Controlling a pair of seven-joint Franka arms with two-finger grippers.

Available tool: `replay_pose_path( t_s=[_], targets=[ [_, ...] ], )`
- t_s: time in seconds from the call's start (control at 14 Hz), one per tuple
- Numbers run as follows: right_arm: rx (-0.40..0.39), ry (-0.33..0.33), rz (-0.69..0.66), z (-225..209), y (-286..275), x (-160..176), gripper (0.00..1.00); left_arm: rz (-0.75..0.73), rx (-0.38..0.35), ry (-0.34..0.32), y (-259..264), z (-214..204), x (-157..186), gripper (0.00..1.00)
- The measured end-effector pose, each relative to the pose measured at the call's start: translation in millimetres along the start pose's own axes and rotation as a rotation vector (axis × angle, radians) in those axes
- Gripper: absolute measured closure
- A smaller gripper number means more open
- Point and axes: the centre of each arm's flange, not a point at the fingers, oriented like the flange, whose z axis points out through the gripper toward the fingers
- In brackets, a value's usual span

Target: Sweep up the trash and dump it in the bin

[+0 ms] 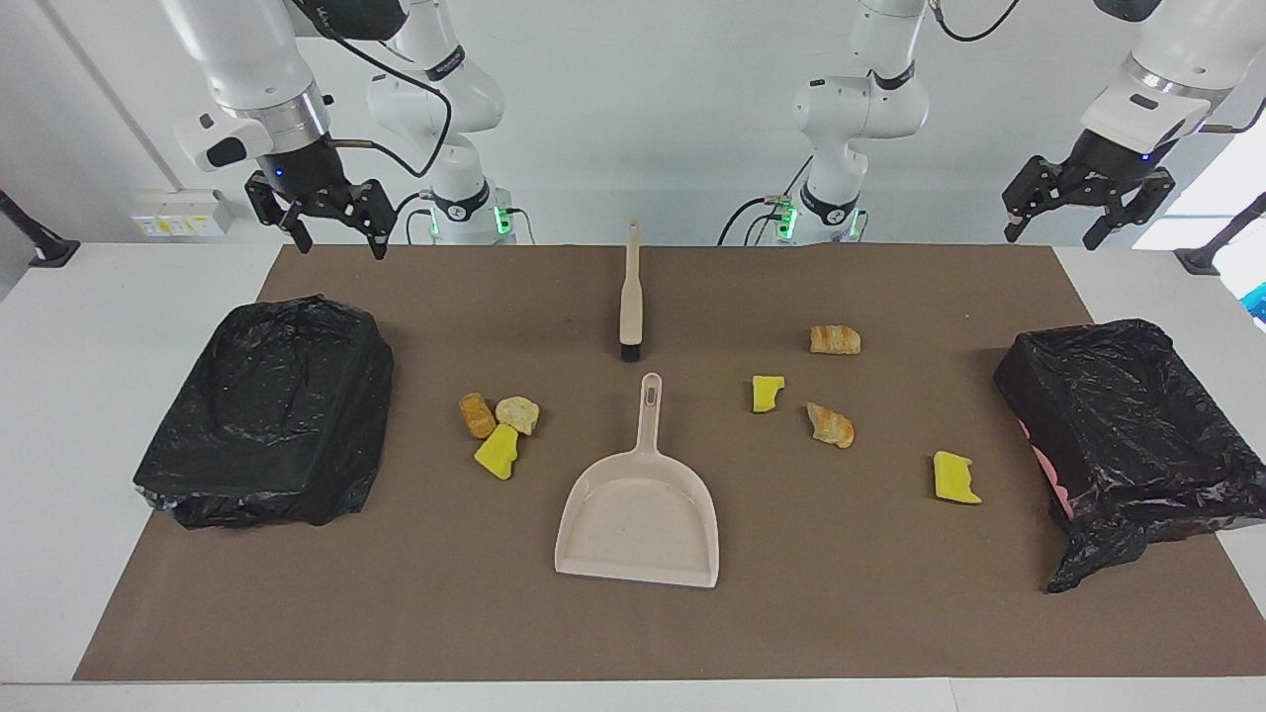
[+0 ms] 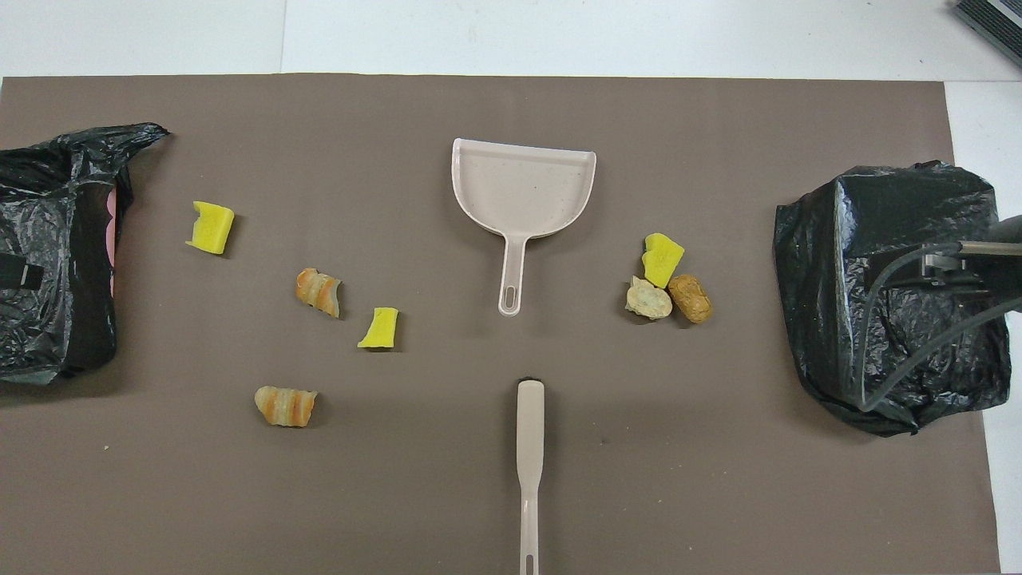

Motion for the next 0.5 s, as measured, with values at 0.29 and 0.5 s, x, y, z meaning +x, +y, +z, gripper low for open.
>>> replay_pose_path(
  t_s=[0.29,0.5],
  targets=[
    [0.001,0.005,0.001,-3.2,0.7,-1.6,0.00,0.000,0.000,0.000,0.0,0.0,0.0,0.00],
    [0.001,0.006,0.001,-3.8,0.8,-2.0,0.00,0.001,0.000,-0.001,0.6,0.1,0.0,0.00]
  ],
)
